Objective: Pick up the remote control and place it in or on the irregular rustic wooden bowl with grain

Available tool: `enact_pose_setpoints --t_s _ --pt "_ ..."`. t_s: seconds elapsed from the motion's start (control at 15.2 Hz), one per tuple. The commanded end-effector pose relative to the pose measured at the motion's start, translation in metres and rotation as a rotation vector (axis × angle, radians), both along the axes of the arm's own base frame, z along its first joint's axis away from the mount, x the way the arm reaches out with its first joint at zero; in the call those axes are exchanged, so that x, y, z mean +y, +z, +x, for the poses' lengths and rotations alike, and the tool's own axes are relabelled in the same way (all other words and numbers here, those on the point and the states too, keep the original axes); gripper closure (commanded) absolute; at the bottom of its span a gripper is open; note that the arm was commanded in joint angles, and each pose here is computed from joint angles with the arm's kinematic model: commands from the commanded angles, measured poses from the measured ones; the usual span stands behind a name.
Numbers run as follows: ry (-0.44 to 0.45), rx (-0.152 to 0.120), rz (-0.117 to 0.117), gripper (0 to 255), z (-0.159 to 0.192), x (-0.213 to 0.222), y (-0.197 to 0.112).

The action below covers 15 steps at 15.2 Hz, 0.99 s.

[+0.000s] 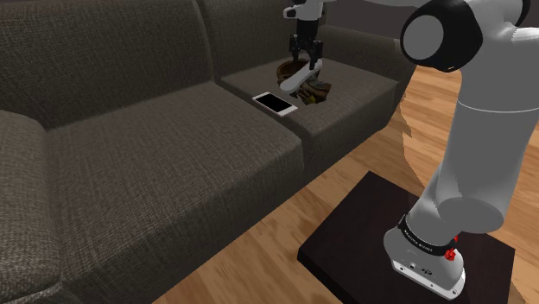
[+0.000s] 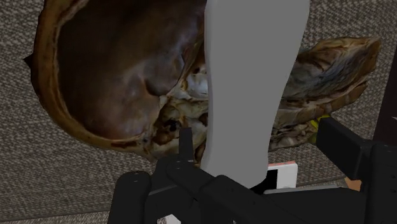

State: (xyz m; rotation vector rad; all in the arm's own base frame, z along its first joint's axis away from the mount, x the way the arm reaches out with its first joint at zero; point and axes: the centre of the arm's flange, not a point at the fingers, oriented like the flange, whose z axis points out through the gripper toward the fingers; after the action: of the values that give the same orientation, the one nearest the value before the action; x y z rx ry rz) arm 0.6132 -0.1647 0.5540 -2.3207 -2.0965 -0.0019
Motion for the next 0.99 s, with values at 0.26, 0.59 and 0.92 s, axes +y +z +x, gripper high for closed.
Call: enact_pose_setpoints --t_s 0.26,0.59,0.92 --pt "0.000 0.000 0.000 0 0.000 0.000 0.026" --pt "0.000 0.000 0.000 0 0.000 -0.001 0.050" --pt "0.000 0.000 0.000 0 0.000 -0.001 0.050"
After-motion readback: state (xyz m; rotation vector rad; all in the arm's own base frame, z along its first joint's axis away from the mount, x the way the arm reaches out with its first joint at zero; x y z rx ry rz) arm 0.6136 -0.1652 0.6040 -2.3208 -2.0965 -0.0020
